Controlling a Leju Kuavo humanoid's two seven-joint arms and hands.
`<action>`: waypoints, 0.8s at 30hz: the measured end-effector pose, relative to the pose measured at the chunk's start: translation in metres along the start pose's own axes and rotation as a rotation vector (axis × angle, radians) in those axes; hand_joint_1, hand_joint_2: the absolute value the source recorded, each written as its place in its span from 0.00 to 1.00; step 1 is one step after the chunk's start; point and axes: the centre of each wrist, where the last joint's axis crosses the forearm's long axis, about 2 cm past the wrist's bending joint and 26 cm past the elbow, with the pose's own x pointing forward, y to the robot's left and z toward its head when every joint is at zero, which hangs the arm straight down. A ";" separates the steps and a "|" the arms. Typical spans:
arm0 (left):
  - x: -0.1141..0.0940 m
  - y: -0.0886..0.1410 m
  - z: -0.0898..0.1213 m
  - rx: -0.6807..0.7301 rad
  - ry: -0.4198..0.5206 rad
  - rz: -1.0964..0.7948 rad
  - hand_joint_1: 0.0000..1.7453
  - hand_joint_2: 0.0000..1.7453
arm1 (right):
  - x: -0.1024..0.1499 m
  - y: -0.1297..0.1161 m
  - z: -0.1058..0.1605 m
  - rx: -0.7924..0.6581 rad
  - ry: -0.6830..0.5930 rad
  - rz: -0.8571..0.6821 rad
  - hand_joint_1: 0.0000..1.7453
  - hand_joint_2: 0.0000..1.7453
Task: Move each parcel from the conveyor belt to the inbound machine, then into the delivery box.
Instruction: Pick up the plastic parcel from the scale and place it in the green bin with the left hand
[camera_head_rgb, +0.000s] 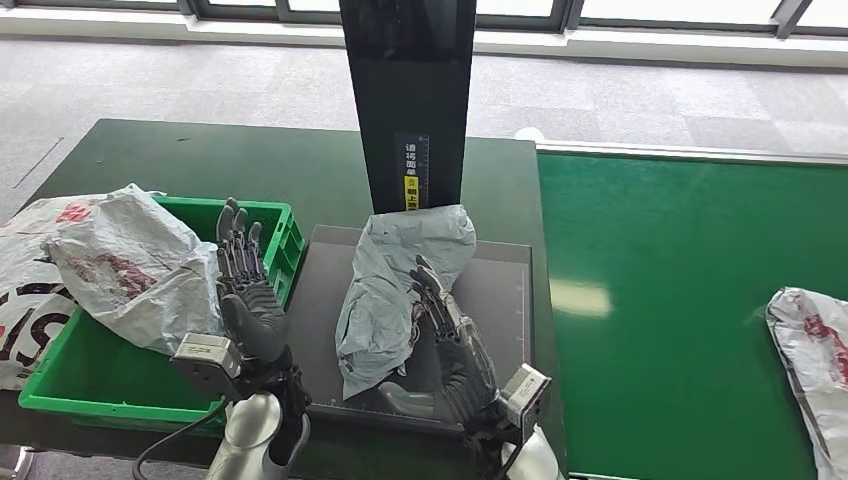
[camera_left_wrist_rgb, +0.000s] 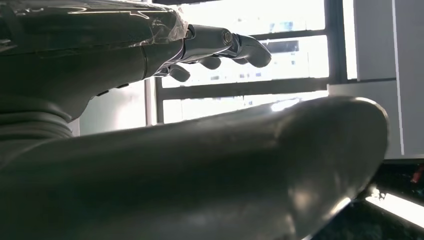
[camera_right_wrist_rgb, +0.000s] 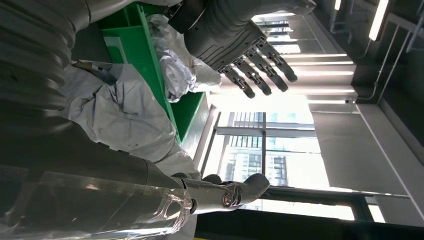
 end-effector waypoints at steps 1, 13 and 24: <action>0.001 0.000 0.000 0.002 -0.008 -0.021 0.00 0.00 | 0.003 0.000 -0.001 0.001 -0.012 -0.004 0.00 1.00; 0.000 -0.025 0.011 -0.329 -0.075 -0.233 0.00 1.00 | 0.079 -0.013 -0.026 -0.211 -0.332 0.352 0.00 1.00; -0.036 -0.047 0.018 -0.750 0.131 -0.539 0.00 1.00 | 0.149 -0.012 -0.042 -0.533 -0.676 0.730 0.00 1.00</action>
